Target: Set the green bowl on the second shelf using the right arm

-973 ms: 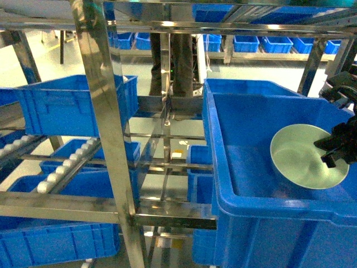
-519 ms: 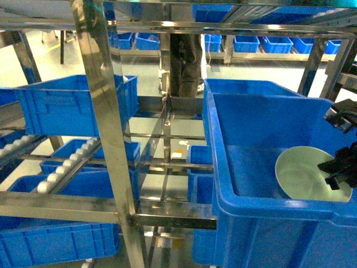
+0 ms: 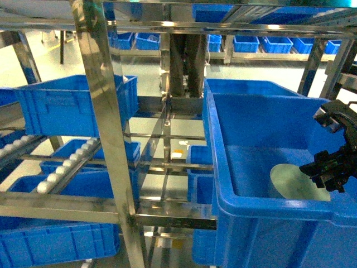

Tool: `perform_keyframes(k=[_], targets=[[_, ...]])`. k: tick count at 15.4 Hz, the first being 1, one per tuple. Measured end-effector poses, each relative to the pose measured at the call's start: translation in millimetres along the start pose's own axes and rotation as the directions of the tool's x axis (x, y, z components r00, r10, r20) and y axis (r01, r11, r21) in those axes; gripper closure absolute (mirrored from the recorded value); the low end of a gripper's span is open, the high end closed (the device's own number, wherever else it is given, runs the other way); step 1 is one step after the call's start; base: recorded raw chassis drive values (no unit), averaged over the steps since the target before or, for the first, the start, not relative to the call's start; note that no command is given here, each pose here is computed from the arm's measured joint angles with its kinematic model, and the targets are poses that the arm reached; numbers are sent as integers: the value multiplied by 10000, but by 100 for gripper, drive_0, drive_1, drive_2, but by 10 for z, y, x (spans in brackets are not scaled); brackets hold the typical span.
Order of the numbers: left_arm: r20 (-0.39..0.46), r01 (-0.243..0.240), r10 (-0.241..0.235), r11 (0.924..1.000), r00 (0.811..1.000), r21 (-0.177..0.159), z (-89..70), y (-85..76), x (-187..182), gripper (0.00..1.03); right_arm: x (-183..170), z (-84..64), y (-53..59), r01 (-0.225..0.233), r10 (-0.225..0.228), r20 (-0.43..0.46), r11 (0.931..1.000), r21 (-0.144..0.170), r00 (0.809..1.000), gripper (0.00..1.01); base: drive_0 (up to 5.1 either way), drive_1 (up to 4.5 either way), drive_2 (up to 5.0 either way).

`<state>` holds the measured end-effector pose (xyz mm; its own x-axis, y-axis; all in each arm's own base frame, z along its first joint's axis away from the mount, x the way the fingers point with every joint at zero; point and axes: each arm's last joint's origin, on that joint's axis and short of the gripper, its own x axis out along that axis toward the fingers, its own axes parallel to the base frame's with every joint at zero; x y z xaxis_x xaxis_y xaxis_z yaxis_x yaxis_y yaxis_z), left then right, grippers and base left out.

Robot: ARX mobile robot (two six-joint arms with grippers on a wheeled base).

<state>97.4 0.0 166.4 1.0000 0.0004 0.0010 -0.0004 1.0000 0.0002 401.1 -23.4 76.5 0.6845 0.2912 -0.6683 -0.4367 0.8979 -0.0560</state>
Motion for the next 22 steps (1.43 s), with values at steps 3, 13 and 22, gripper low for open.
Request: perform_keyframes(k=[3,13,22], targets=[[0,0,0,10000,10000,0,0,0,0,5,-64,112,-34,318,-314,544,9995,-73,9980,20,0,0,0],[0,-4,4,10000,10000,0,0,0,0,5,-1101,210,510,1124,-1316,2907,9903,820,9477,3,0,0,0],[0,-4,4,10000,10000,0,0,0,0,5,-2583,-343,1230,1416,-1965,4198,9771,1586,8861,3,0,0,0]])
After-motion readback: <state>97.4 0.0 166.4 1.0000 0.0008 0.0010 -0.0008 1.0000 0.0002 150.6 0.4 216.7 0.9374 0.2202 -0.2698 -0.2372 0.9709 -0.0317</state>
